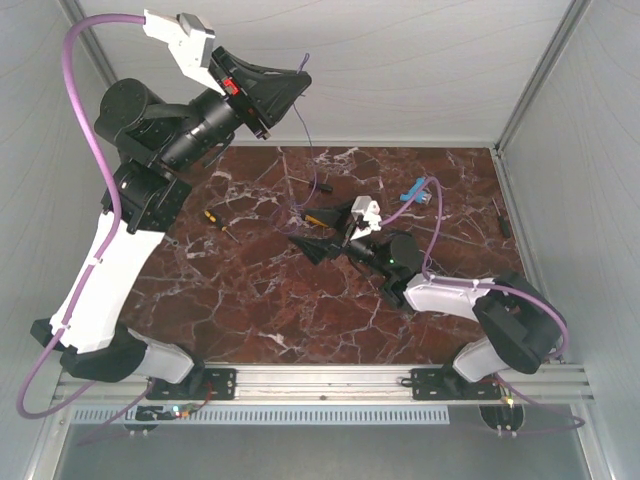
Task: Zip-tie the wires
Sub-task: Straighten the cable at the center of the board, then pick up the cable at the center of the board.
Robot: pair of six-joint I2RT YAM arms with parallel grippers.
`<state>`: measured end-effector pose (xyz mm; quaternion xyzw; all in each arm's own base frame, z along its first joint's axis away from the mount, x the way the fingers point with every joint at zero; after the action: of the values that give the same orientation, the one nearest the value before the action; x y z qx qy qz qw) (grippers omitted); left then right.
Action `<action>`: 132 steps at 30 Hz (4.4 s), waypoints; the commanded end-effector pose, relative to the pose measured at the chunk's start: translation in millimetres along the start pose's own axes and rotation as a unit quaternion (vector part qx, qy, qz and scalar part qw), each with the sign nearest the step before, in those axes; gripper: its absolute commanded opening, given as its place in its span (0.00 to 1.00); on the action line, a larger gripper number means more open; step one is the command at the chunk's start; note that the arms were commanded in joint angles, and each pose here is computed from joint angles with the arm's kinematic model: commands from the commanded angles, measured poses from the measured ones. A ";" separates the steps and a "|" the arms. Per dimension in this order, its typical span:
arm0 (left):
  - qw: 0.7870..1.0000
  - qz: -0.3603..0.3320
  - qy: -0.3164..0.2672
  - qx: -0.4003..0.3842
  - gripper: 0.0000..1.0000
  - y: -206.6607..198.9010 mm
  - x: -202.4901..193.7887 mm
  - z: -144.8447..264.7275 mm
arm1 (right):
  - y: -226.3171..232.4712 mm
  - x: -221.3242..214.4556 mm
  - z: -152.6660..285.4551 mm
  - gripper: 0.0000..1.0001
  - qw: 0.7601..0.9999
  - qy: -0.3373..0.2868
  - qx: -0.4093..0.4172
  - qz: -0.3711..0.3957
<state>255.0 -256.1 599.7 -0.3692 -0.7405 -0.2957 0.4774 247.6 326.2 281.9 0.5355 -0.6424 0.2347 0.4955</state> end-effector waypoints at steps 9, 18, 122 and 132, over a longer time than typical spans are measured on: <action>0.999 -0.023 -0.039 0.002 0.00 -5.8 25.1 4.9 | 23.8 40.0 -31.0 0.23 0.995 -0.052 0.078 0.029; 0.999 -0.032 -0.037 0.013 0.00 -6.0 22.4 3.7 | 1.5 22.2 -7.0 0.00 1.000 0.004 -0.021 0.010; 0.836 0.148 0.445 0.284 0.95 54.5 -437.6 81.4 | -50.4 25.0 227.1 0.84 0.800 0.133 -0.538 -0.230; 0.805 0.187 0.461 0.325 0.74 66.4 -488.1 119.8 | -51.9 -0.1 223.8 0.84 0.793 0.175 -0.524 -0.255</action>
<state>361.7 -236.8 97.7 -0.1201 -0.3594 -0.0991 0.9201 205.3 117.4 173.8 0.2659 -0.3979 -0.2021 0.8545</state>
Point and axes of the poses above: each gripper's point midway between its finger pads, its own z axis back along the fingers, its own y axis along the line the jaws close on, x = y × z, the point moved 3 cm from there along z, back along the fingers, and after that the axes turned 11 degrees about -z, right-handed, at the moved point
